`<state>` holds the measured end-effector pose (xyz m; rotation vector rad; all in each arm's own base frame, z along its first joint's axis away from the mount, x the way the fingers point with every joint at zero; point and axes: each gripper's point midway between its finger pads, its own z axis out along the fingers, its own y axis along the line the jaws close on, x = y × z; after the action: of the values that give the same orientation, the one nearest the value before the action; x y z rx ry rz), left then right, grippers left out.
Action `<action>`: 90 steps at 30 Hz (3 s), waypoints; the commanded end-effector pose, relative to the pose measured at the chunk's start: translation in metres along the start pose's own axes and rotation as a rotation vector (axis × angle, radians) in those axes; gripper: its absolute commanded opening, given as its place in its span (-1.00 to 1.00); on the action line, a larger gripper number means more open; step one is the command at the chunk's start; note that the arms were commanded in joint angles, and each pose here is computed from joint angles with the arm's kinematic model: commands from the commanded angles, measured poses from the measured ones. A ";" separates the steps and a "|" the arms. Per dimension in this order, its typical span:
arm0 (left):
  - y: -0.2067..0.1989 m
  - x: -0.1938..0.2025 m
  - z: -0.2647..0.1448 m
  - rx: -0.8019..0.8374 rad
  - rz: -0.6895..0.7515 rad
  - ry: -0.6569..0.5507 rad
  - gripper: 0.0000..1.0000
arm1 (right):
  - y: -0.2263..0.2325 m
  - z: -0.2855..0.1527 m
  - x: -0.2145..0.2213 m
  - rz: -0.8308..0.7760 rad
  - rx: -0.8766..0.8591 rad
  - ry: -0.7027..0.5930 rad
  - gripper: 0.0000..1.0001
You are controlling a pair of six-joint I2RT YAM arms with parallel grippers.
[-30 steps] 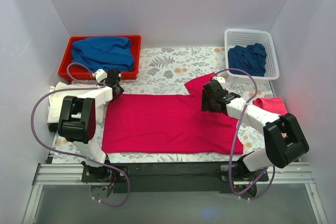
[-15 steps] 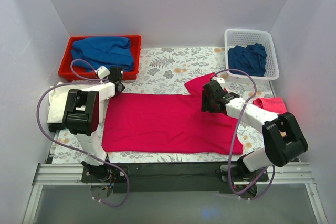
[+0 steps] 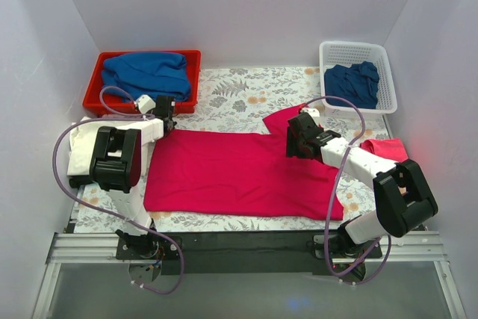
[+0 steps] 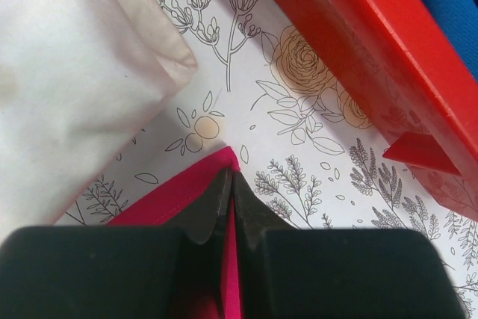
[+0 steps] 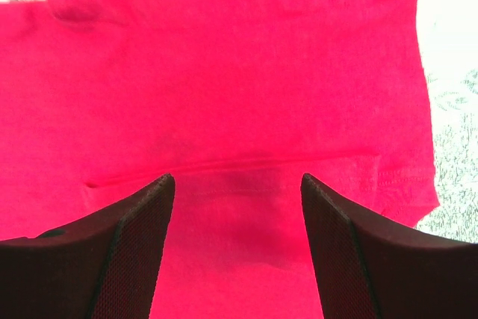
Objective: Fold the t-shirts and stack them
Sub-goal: Grap the side of the flattened tshirt furthest away from the robot with both arms
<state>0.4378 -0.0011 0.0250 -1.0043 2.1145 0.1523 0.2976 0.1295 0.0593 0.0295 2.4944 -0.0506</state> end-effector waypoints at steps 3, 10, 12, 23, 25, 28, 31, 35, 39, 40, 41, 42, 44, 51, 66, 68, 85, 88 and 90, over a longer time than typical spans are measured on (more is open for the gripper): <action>0.027 0.019 -0.011 -0.047 0.057 0.062 -1.00 | 0.010 -0.005 -0.047 0.007 0.014 -0.106 0.47; 0.037 -0.001 -0.039 -0.025 0.029 -0.005 -1.00 | 0.011 0.007 -0.121 -0.023 0.073 -0.227 0.48; 0.038 -0.011 -0.049 -0.018 -0.005 -0.033 -1.00 | 0.005 0.029 -0.129 -0.017 0.093 -0.198 0.48; 0.033 -0.021 -0.056 0.004 -0.025 -0.053 -1.00 | -0.012 0.122 -0.196 0.050 0.050 -0.173 -0.14; 0.031 -0.021 -0.055 0.005 -0.020 -0.052 -1.00 | -0.013 0.133 -0.203 0.059 0.042 -0.179 -0.17; 0.030 -0.024 -0.055 0.005 -0.018 -0.058 -1.00 | -0.017 0.152 -0.213 0.024 0.063 -0.183 -0.22; 0.030 -0.023 -0.055 0.004 -0.016 -0.057 -1.00 | -0.021 0.167 -0.216 0.007 0.062 -0.169 -0.22; 0.030 -0.022 -0.054 0.003 -0.012 -0.052 -1.00 | -0.028 0.181 -0.215 0.041 0.033 -0.140 -0.22; 0.030 -0.021 -0.053 0.002 -0.007 -0.049 -1.00 | -0.033 0.186 -0.207 0.059 0.033 -0.107 -0.24; 0.029 -0.021 -0.053 0.006 -0.009 -0.049 -1.00 | -0.035 0.186 -0.200 0.063 0.042 -0.083 -0.26; 0.029 -0.022 -0.053 0.006 -0.009 -0.049 -1.00 | -0.036 0.186 -0.198 0.066 0.050 -0.075 -0.32; 0.029 -0.021 -0.053 0.006 -0.009 -0.047 -1.00 | -0.037 0.185 -0.194 0.071 0.053 -0.067 -0.33; 0.029 -0.021 -0.053 0.005 -0.009 -0.048 -1.00 | -0.039 0.183 -0.185 0.077 0.059 -0.047 -0.34; 0.028 -0.022 -0.055 0.015 -0.013 -0.047 -1.00 | -0.036 0.179 -0.167 0.086 0.030 -0.012 -0.23; 0.027 -0.015 -0.051 0.021 -0.001 -0.024 -1.00 | -0.028 0.152 -0.192 0.111 -0.031 -0.135 -0.11; 0.027 -0.013 -0.050 0.018 0.002 -0.021 -1.00 | -0.027 0.154 -0.192 0.109 -0.042 -0.135 -0.11; 0.026 -0.012 -0.050 0.027 0.008 -0.015 -1.00 | -0.035 0.126 -0.230 0.101 0.009 -0.265 -0.05; 0.026 -0.012 -0.050 0.027 0.008 -0.015 -1.00 | -0.034 0.124 -0.231 0.101 0.005 -0.268 -0.04; 0.026 -0.012 -0.050 0.026 0.009 -0.016 -1.00 | -0.033 0.125 -0.228 0.101 0.001 -0.260 -0.04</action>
<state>0.3861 0.0030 0.0505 -0.9843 2.1337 0.1416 0.5446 0.0871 0.0676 0.1374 2.3140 -0.0283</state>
